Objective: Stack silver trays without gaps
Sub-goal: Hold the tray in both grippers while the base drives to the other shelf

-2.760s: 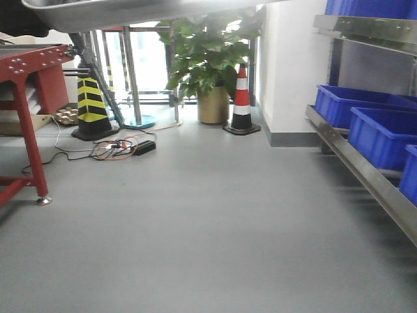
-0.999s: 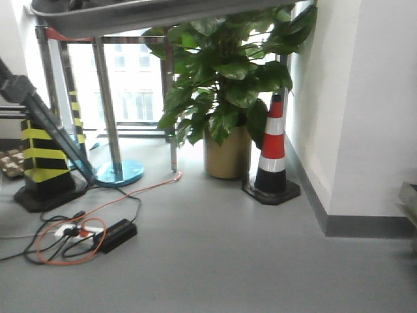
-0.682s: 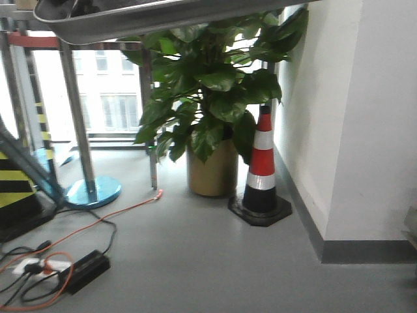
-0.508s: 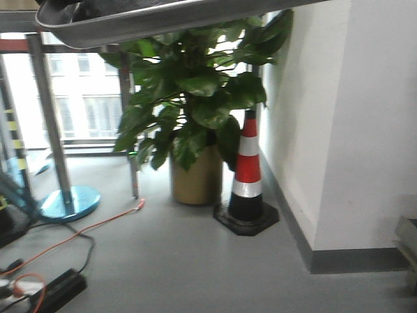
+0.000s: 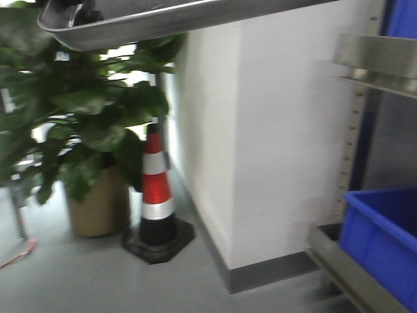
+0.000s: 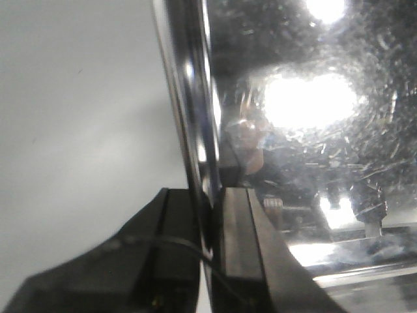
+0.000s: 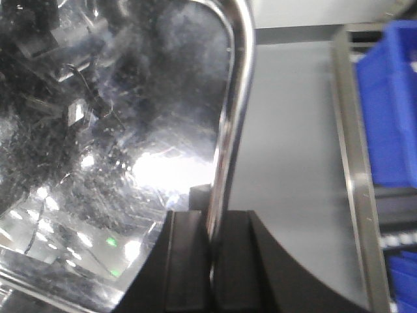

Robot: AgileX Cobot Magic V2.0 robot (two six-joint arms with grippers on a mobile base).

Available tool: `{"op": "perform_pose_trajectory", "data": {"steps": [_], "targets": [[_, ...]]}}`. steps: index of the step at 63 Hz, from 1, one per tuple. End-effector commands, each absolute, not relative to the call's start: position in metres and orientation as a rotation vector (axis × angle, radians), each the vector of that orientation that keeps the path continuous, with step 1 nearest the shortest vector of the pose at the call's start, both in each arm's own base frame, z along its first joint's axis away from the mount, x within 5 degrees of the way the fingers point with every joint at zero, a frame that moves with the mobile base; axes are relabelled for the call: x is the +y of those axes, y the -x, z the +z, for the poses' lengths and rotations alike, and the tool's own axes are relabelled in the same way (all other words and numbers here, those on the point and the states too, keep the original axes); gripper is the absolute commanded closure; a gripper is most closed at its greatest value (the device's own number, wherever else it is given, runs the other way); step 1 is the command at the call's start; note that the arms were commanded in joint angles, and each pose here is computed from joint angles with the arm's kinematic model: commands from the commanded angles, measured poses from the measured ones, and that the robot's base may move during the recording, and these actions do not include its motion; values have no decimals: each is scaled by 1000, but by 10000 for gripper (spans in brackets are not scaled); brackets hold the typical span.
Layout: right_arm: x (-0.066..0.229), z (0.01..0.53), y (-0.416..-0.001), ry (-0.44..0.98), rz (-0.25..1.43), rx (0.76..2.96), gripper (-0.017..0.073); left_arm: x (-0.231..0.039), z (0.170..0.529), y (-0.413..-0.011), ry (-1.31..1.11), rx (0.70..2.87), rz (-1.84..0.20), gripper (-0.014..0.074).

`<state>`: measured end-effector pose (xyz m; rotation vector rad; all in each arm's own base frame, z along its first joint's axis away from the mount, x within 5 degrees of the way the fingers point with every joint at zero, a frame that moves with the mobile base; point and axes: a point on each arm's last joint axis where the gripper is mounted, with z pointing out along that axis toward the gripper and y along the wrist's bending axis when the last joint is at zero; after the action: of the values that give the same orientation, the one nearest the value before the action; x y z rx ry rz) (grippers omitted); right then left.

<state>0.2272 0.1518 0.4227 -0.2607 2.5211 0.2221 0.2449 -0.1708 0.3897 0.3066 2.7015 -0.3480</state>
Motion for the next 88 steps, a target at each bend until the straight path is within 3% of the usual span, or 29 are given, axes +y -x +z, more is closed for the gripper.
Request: {"op": "perform_pose_trajectory", "data": {"steps": [1, 88], "targets": [[158, 446, -222, 283, 387, 2367, 503, -175, 406, -229, -367, 2694, -474, 641], [158, 446, -222, 283, 387, 2367, 503, -175, 406, -229, -367, 2694, -474, 641]]}}
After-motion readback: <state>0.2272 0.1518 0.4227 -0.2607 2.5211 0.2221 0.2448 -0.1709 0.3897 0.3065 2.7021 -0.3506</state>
